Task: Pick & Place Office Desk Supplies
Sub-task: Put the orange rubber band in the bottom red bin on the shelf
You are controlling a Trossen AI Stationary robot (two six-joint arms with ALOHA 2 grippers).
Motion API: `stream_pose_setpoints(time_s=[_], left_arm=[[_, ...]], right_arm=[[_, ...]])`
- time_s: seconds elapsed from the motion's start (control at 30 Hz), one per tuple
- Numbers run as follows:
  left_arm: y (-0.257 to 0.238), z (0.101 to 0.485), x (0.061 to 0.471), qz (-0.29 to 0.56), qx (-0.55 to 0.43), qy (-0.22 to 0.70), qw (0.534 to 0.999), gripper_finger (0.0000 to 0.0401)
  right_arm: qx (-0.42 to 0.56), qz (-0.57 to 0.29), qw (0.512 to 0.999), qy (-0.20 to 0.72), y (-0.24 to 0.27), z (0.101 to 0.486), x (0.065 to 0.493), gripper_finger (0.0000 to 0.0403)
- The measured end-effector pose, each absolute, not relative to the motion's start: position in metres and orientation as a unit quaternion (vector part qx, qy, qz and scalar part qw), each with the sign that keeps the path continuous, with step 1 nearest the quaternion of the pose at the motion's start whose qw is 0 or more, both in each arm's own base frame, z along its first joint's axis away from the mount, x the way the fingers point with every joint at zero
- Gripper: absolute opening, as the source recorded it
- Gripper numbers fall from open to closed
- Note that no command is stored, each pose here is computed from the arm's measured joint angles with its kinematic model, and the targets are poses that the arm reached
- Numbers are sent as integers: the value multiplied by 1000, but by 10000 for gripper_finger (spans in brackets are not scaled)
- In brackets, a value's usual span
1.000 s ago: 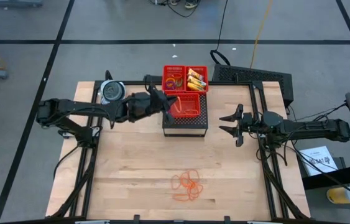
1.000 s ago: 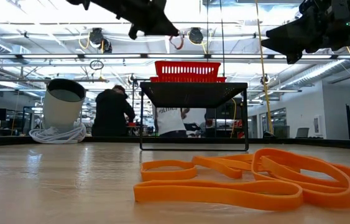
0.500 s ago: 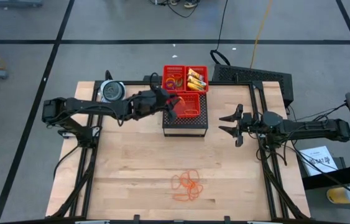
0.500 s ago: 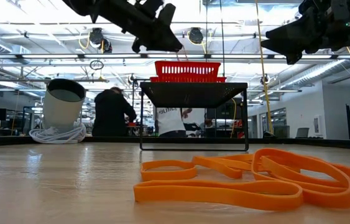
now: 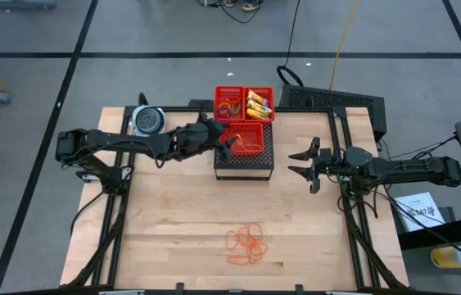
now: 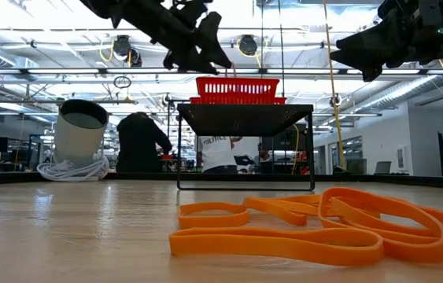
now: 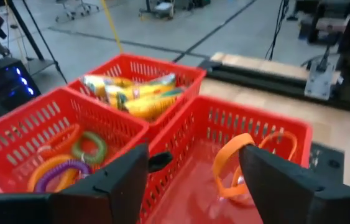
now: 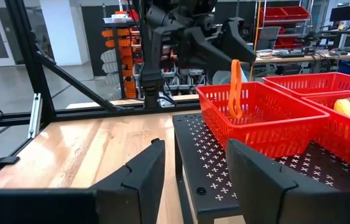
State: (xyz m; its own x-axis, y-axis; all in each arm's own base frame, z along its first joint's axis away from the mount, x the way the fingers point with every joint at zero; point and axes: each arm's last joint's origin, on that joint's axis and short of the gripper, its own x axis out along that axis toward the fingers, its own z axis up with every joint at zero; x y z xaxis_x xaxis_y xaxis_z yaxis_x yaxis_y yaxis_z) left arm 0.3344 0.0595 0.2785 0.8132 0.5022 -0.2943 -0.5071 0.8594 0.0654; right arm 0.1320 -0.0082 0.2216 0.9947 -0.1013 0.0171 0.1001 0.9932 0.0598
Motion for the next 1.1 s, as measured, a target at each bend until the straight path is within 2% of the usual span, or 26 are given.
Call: stream_pose_setpoints(time_s=[0.13, 0.3, 0.6, 0.87, 1.1], left_arm=[[59, 274, 333, 268, -24, 169, 948, 266], [62, 273, 332, 282, -108, 151, 941, 256], [81, 269, 328, 254, -222, 155, 929, 244], [83, 271, 327, 226, -197, 183, 936, 244], [84, 295, 329, 256, -195, 253, 912, 243]], right_arm=[[29, -50, 998, -10, -8, 222, 132, 160], [29, -50, 998, -10, -8, 222, 132, 160], [29, -50, 998, -10, -8, 222, 132, 160], [25, -51, 998, -10, -8, 222, 132, 160], [24, -53, 998, -6, -8, 221, 133, 160]])
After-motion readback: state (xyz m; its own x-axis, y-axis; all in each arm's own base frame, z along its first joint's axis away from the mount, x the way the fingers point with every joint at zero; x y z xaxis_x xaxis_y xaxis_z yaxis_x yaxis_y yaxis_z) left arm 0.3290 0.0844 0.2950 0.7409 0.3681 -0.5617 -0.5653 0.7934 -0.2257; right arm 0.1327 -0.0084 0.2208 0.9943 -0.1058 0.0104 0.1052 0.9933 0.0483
